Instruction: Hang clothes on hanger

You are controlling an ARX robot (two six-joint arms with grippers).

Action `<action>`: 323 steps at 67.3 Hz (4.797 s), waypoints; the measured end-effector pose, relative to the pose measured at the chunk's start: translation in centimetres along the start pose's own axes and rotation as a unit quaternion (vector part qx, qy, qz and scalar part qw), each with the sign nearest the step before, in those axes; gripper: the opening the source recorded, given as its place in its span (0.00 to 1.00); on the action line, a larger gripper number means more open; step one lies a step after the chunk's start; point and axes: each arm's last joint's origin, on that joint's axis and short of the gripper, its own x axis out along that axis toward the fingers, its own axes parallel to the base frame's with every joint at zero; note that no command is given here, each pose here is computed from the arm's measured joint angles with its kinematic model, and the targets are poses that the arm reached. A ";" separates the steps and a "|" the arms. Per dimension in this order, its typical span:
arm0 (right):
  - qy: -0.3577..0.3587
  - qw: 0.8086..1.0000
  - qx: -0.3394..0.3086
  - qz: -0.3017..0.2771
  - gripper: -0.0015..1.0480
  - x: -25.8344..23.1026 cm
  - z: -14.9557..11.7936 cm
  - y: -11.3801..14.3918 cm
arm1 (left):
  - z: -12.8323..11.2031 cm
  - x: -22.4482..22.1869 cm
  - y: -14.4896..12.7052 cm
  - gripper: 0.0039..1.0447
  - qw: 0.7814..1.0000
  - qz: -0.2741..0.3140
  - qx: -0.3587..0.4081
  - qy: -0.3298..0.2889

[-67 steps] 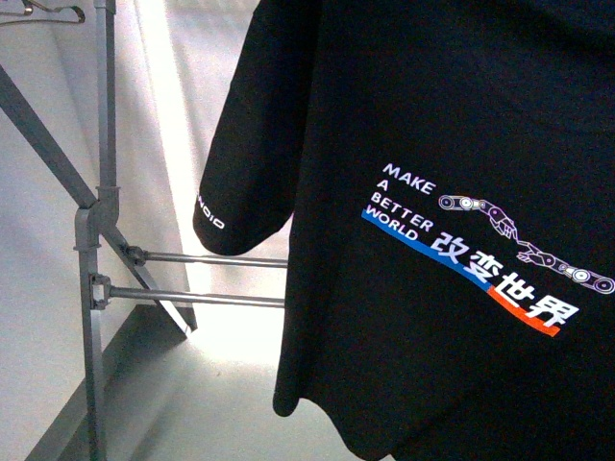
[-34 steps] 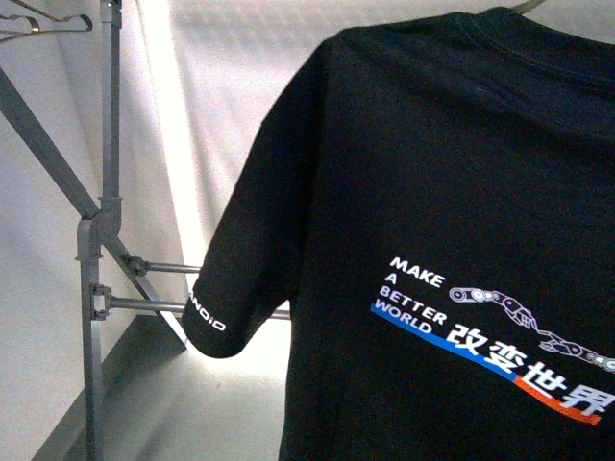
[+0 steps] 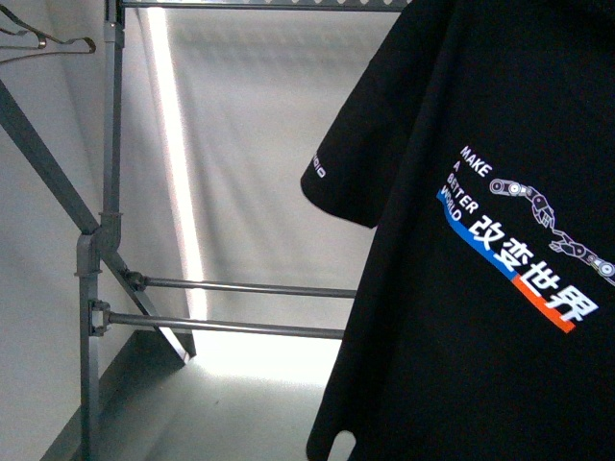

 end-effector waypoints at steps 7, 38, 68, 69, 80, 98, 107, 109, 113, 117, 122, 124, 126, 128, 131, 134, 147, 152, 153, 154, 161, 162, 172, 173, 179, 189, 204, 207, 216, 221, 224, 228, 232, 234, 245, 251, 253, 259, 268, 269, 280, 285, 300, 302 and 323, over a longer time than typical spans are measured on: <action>0.020 0.999 0.024 -0.025 0.08 0.8 0.6 0.8 | -1.2 -1.2 0.5 0.03 1.000 0.013 0.000 0.002; 0.118 0.984 0.054 -0.119 0.08 5.5 1.0 -2.8 | -3.8 -4.7 0.5 0.03 1.000 0.010 0.000 -0.002; 0.100 0.978 0.051 -0.178 0.08 7.5 7.8 -4.7 | -4.2 -5.3 0.4 0.76 1.000 0.010 0.000 -0.004; 0.101 0.977 0.051 -0.179 0.08 7.6 7.9 -4.7 | -4.2 -5.3 0.4 0.79 1.000 0.010 0.000 -0.004; 0.116 0.974 0.052 -0.188 0.08 9.5 8.7 -5.0 | -4.2 -5.3 0.4 0.94 1.000 0.010 0.000 -0.003; 0.126 0.972 0.055 -0.189 0.08 11.8 8.8 -4.9 | -4.2 -5.3 0.4 0.94 1.000 0.010 0.000 -0.003; 0.130 0.971 0.051 -0.195 0.08 12.1 8.7 -4.8 | -4.2 -5.3 0.4 0.94 1.000 0.010 0.000 -0.003; 0.130 0.971 0.051 -0.196 0.08 12.2 8.6 -4.9 | -4.2 -5.3 0.4 0.94 1.000 0.010 0.000 -0.003; 0.133 0.970 0.051 -0.199 0.08 12.4 8.5 -5.0 | -4.2 -5.3 0.4 0.94 1.000 0.010 0.000 -0.003; 0.136 0.969 0.051 -0.201 0.08 12.6 8.2 -5.1 | -4.2 -5.3 0.4 0.94 1.000 0.010 0.000 -0.003; 0.142 0.967 0.049 -0.205 0.08 13.0 7.8 -5.2 | -4.2 -5.3 0.4 0.94 1.000 0.010 0.000 -0.003; 0.143 0.967 0.049 -0.205 0.08 13.0 7.7 -5.2 | -4.2 -5.3 0.4 0.94 1.000 0.010 0.000 -0.003; 0.143 0.967 0.049 -0.205 0.08 13.2 7.5 -5.2 | -4.2 -5.3 0.4 0.94 1.000 0.010 0.000 -0.003; 0.145 0.967 0.049 -0.204 0.08 13.3 7.3 -5.2 | -4.2 -5.3 0.4 0.94 1.000 0.010 0.000 -0.003; 0.145 0.967 0.049 -0.204 0.08 13.5 7.1 -5.2 | -4.2 -5.3 0.4 0.94 1.000 0.010 0.000 -0.003; 0.143 0.967 0.049 -0.205 0.08 13.6 7.0 -5.2 | -4.2 -5.3 0.4 0.94 1.000 0.010 0.000 -0.003; 0.115 0.971 0.047 -0.202 0.33 13.9 7.0 -5.1 | -4.2 -5.3 0.4 0.94 1.000 0.010 0.000 -0.003; 0.102 0.974 0.046 -0.198 0.45 13.5 7.1 -4.7 | -4.2 -5.3 0.4 0.94 1.000 0.010 0.000 -0.003; 0.099 0.974 0.045 -0.197 0.48 13.3 7.1 -4.6 | -4.2 -5.3 0.4 0.94 1.000 0.010 0.000 -0.003; 0.097 0.975 0.045 -0.197 0.50 13.2 7.1 -4.5 | -4.2 -5.3 0.4 0.94 1.000 0.010 0.000 -0.003; 0.073 0.977 0.039 -0.196 0.68 11.5 7.8 -3.6 | -4.2 -5.3 0.4 0.94 1.000 0.010 0.000 -0.003; 0.068 0.978 0.037 -0.196 0.72 11.1 7.9 -3.4 | -4.2 -5.3 0.4 0.94 1.000 0.010 0.000 -0.003; 0.012 0.980 0.025 -0.195 0.95 7.5 9.4 -1.9 | -4.2 -5.3 0.4 0.94 1.000 0.010 0.000 -0.003; 0.008 0.980 0.024 -0.196 0.95 7.2 9.5 -1.8 | -4.2 -5.3 0.4 0.94 1.000 0.010 0.000 -0.003; -0.046 0.979 0.023 -0.198 0.92 4.8 10.1 -0.6 | -4.2 -5.3 0.4 0.94 1.000 0.010 0.000 -0.003; -0.173 0.958 0.043 -0.225 0.93 0.3 9.6 2.1 | -4.2 -5.3 0.4 0.94 1.000 0.010 0.000 -0.003; -0.354 0.900 0.100 -0.232 0.93 -4.9 1.0 11.0 | -4.6 -6.0 0.4 0.62 1.000 0.010 0.000 -0.001; -0.324 0.918 0.096 -0.209 0.88 -4.8 -0.2 11.6 | -4.8 -6.2 0.4 0.54 1.000 0.010 0.000 -0.001; -0.243 0.947 0.093 -0.191 0.64 -3.8 -4.1 12.7 | -5.3 -6.7 0.4 0.31 1.000 0.010 0.000 -0.007; -0.236 0.946 0.093 -0.202 0.51 -3.6 -5.8 13.7 | -5.2 -6.9 0.4 0.17 1.000 0.010 0.000 -0.011; -0.239 0.947 0.090 -0.197 0.44 -3.6 -6.4 14.2 | -5.2 -7.0 0.4 0.09 1.000 0.010 0.000 -0.013; -0.243 0.948 0.085 -0.189 0.29 -3.7 -7.7 14.9 | -5.1 -7.3 0.4 0.03 1.000 0.010 0.000 -0.014; -0.242 0.948 0.085 -0.190 0.16 -3.7 -8.9 15.3 | -5.1 -7.5 0.4 0.03 1.000 0.010 0.000 -0.014; -0.241 0.948 0.086 -0.190 0.11 -3.7 -9.3 15.4 | -5.1 -7.6 0.4 0.03 1.000 0.010 0.000 -0.013; -0.239 0.948 0.085 -0.192 0.02 -3.9 -11.4 16.0 | -5.1 -8.0 0.4 0.03 1.000 0.010 0.000 -0.014; -0.241 0.948 0.085 -0.191 0.02 -4.1 -12.3 16.3 | -5.2 -8.2 0.4 0.03 1.000 0.010 0.000 -0.014; -0.242 0.948 0.084 -0.192 0.02 -4.1 -12.5 16.4 | -5.2 -8.3 0.4 0.03 1.000 0.010 0.000 -0.014; -0.242 0.947 0.084 -0.192 0.02 -4.3 -13.2 16.6 | -5.2 -8.4 0.4 0.03 1.000 0.010 0.000 -0.014; -0.241 0.948 0.084 -0.192 0.02 -4.4 -14.1 17.0 | -5.5 -9.0 0.4 0.03 1.000 0.010 0.000 -0.001; -0.241 0.948 0.085 -0.192 0.02 -4.5 -14.2 17.0 | -5.6 -9.1 0.4 0.03 1.000 0.010 0.000 0.001; -0.243 0.947 0.084 -0.192 0.02 -4.8 -15.1 17.4 | -5.5 -9.7 0.4 0.03 1.000 0.010 0.000 -0.010; -0.241 0.948 0.084 -0.192 0.02 -4.9 -15.4 17.5 | -5.5 -9.7 0.3 0.03 1.000 0.010 0.000 -0.011; -0.246 0.946 0.083 -0.192 0.02 -4.9 -16.3 17.7 | -5.5 -9.7 0.3 0.03 1.000 0.010 0.000 -0.011; -0.247 0.946 0.083 -0.192 0.02 -5.0 -16.3 17.8 | -5.5 -9.7 0.3 0.03 1.000 0.010 0.000 -0.011; -0.247 0.946 0.083 -0.192 0.02 -5.4 -16.6 18.0 | -5.5 -9.7 0.3 0.03 1.000 0.010 0.000 -0.011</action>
